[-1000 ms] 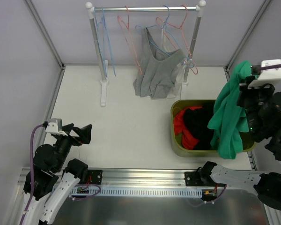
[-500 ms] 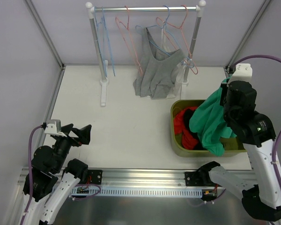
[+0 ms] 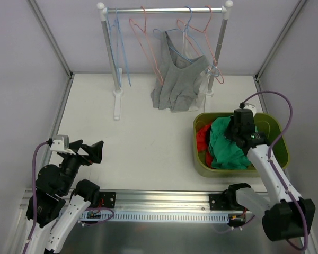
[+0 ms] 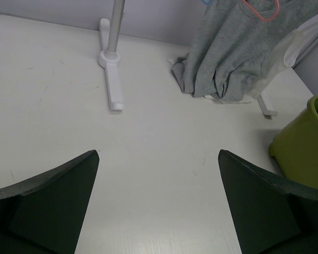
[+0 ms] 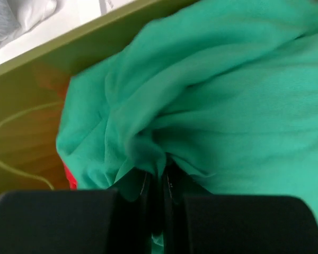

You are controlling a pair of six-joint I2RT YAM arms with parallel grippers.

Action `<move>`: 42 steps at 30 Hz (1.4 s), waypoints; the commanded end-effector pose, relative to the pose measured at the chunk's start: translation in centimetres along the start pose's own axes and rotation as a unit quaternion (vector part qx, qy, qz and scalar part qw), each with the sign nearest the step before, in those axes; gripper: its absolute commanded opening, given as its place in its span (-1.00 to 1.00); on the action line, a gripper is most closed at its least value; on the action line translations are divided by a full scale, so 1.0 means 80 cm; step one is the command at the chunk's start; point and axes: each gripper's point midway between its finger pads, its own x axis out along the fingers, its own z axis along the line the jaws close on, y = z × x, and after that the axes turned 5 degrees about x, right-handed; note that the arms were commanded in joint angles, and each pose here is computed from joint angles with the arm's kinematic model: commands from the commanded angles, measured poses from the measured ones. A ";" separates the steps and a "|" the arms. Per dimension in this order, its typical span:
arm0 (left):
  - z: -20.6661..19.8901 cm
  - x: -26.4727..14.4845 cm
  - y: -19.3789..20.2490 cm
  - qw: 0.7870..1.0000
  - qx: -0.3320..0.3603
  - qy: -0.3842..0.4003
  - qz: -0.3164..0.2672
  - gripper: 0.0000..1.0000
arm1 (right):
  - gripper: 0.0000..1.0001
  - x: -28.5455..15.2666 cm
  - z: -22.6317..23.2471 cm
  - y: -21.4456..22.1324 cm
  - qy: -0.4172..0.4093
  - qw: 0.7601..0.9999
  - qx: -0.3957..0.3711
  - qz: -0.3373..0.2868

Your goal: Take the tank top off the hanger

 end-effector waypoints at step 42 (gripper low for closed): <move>0.064 0.054 0.028 0.976 0.016 -0.151 0.159 0.97 | 0.99 -0.238 -0.067 -0.059 -0.050 0.974 -0.116 -0.187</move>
